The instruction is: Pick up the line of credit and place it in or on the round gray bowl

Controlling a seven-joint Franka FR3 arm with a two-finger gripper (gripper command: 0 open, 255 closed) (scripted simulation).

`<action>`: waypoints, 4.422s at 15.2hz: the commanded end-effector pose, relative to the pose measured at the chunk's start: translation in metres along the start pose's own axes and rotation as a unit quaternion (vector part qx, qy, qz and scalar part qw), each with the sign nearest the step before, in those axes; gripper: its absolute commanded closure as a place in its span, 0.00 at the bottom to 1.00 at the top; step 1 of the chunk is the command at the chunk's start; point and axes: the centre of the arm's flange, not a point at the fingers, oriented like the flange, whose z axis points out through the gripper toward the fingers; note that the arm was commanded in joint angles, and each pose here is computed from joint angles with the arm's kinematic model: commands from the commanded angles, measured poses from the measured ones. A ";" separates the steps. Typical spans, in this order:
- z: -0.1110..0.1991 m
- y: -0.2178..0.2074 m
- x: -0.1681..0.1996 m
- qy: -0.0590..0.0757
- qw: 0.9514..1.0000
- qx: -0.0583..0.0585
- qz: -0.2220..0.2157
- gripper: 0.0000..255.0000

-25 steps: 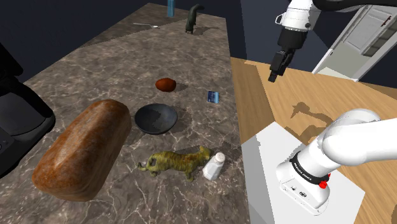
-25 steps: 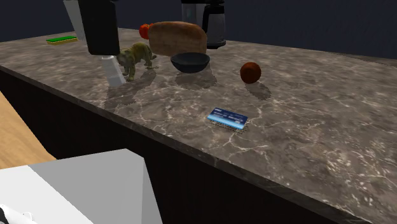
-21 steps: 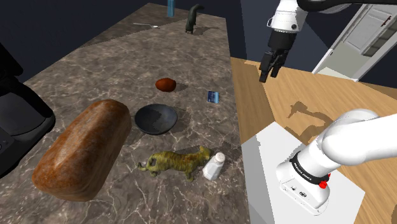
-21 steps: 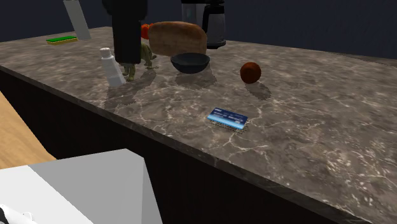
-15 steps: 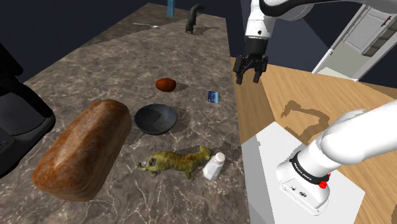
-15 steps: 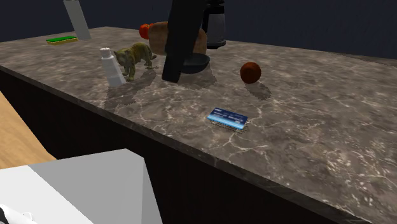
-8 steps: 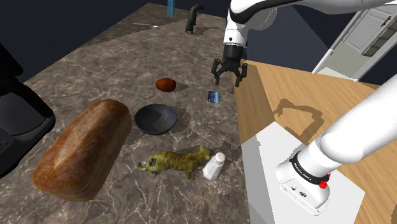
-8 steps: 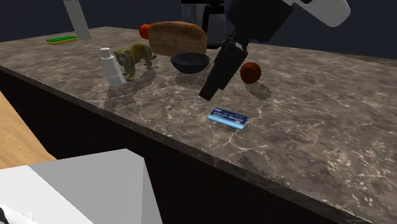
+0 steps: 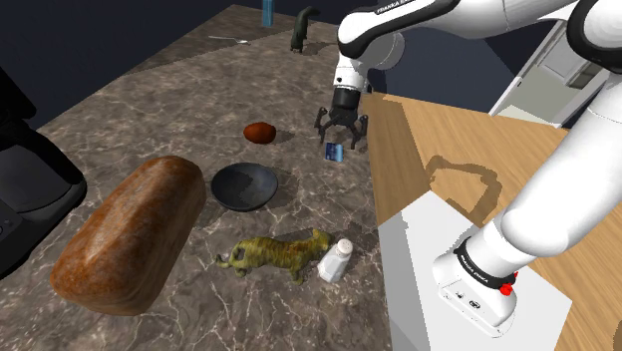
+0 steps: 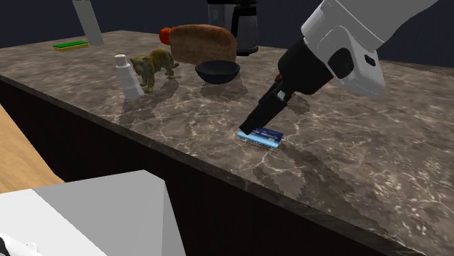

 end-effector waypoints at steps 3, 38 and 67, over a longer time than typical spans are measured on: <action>0.021 -0.001 0.001 0.000 1.000 0.001 0.001 0.00; -0.047 -0.002 -0.045 0.000 1.000 0.001 0.001 1.00; 0.025 -0.203 -0.249 0.000 1.000 0.001 0.001 1.00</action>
